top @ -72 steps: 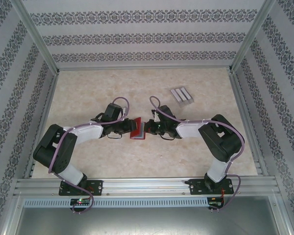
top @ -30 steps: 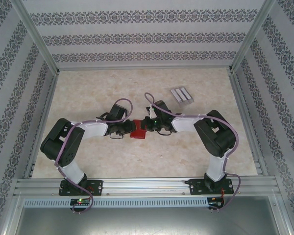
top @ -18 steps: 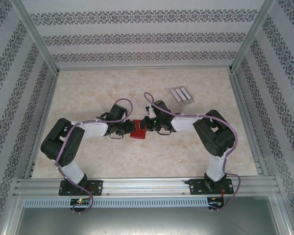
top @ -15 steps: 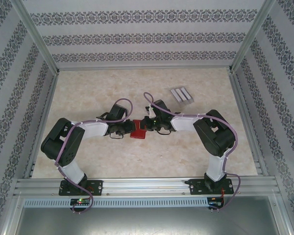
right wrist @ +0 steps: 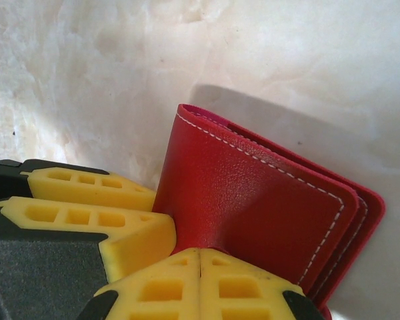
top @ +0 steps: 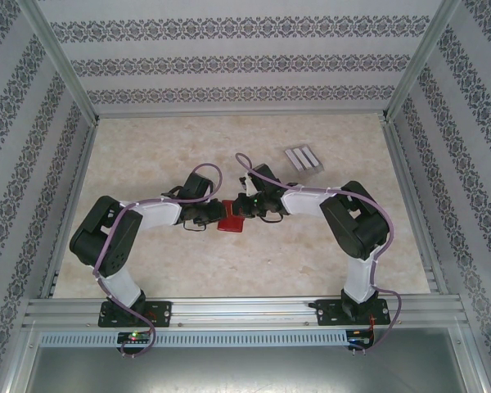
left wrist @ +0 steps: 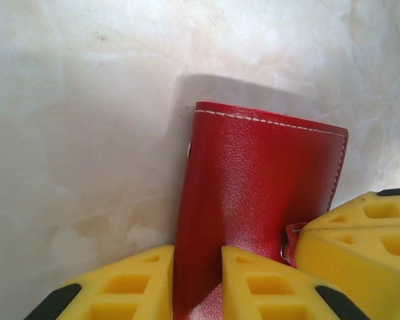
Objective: Put the credit cards into the card holder
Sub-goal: Close the button on the card holder.
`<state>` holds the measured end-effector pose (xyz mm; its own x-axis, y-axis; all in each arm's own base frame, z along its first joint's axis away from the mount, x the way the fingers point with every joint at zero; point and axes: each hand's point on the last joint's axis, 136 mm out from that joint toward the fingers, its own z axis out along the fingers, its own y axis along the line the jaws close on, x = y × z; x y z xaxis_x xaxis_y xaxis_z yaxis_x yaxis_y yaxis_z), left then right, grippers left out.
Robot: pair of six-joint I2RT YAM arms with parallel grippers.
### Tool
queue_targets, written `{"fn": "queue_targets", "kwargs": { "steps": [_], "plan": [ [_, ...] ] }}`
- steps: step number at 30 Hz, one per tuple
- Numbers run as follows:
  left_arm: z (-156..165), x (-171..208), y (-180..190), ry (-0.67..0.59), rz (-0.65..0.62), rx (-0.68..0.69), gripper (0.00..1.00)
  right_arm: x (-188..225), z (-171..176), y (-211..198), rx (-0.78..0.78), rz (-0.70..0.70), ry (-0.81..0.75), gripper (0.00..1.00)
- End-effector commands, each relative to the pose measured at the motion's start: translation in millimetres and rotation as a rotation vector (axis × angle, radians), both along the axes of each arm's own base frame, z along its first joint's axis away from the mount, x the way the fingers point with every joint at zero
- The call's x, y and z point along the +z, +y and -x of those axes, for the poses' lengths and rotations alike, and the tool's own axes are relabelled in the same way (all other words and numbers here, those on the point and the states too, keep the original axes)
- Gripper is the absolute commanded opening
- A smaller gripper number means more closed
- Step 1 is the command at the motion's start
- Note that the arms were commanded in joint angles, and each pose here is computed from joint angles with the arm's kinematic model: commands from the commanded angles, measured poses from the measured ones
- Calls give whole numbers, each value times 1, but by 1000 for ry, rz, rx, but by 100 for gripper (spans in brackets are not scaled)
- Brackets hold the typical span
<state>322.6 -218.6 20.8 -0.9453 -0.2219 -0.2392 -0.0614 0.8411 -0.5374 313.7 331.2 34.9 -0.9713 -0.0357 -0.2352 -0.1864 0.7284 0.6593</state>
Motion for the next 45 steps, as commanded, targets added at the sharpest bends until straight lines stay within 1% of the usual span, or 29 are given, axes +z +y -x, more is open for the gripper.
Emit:
{"fn": "queue_targets", "kwargs": {
  "steps": [1, 5, 11, 13, 15, 17, 20, 24, 27, 31, 32, 33, 34, 35, 36, 37, 38, 39, 40, 41, 43, 45],
  "plan": [
    [18, -33, 10, 97, -69, -6, 22, -52, 35, -26, 20, 165, 124, 2],
    [18, -34, 13, 104, -71, 3, 22, -65, 45, -35, 24, 213, 132, 2],
    [20, -38, 17, 125, -78, 21, 22, -91, 57, -54, 24, 355, 110, 2],
    [20, -38, 16, 126, -68, 24, 22, -91, 56, -53, 23, 361, 104, 2],
    [19, -35, 14, 118, -55, 20, 22, -83, 51, -49, 16, 338, 78, 6],
    [18, -28, 14, 103, -45, 21, 22, -64, 41, -40, 16, 290, 19, 12],
    [14, -11, 16, 72, -32, 32, 25, -25, 24, -25, 28, 213, -99, 15],
    [7, 31, 20, -1, -35, 55, 31, 33, 3, -14, 28, 138, -284, 23],
    [1, 72, 32, -94, -81, 73, 35, 75, -9, -15, 8, 111, -414, 24],
    [-5, 132, 59, -235, -220, 63, 42, 119, -18, -27, -23, 73, -543, 24],
    [-7, 147, 67, -270, -258, 71, 45, 130, -19, -33, -38, 77, -593, 27],
    [-7, 158, 75, -298, -293, 93, 49, 140, -20, -42, -59, 93, -641, 32],
    [-8, 171, 87, -334, -331, 135, 55, 149, -20, -53, -84, 119, -696, 37],
    [-7, 182, 99, -383, -366, 176, 63, 160, -20, -65, -118, 144, -752, 43],
    [-6, 192, 107, -430, -386, 203, 69, 168, -20, -76, -150, 165, -795, 53],
    [-5, 203, 117, -487, -410, 233, 82, 176, -19, -90, -195, 187, -838, 89],
    [-3, 212, 124, -539, -423, 252, 93, 183, -17, -103, -236, 205, -872, 98],
    [-2, 220, 129, -582, -441, 255, 98, 186, -16, -114, -267, 222, -892, 98],
    [0, 227, 134, -622, -461, 257, 100, 190, -14, -129, -309, 244, -914, 98],
    [2, 230, 140, -644, -488, 267, 100, 191, -12, -141, -345, 261, -930, 98],
    [6, 236, 159, -691, -583, 300, 100, 192, -9, -168, -424, 292, -966, 98],
    [10, 239, 170, -736, -642, 317, 100, 189, -6, -194, -521, 321, -973, 98]
  ]
}}
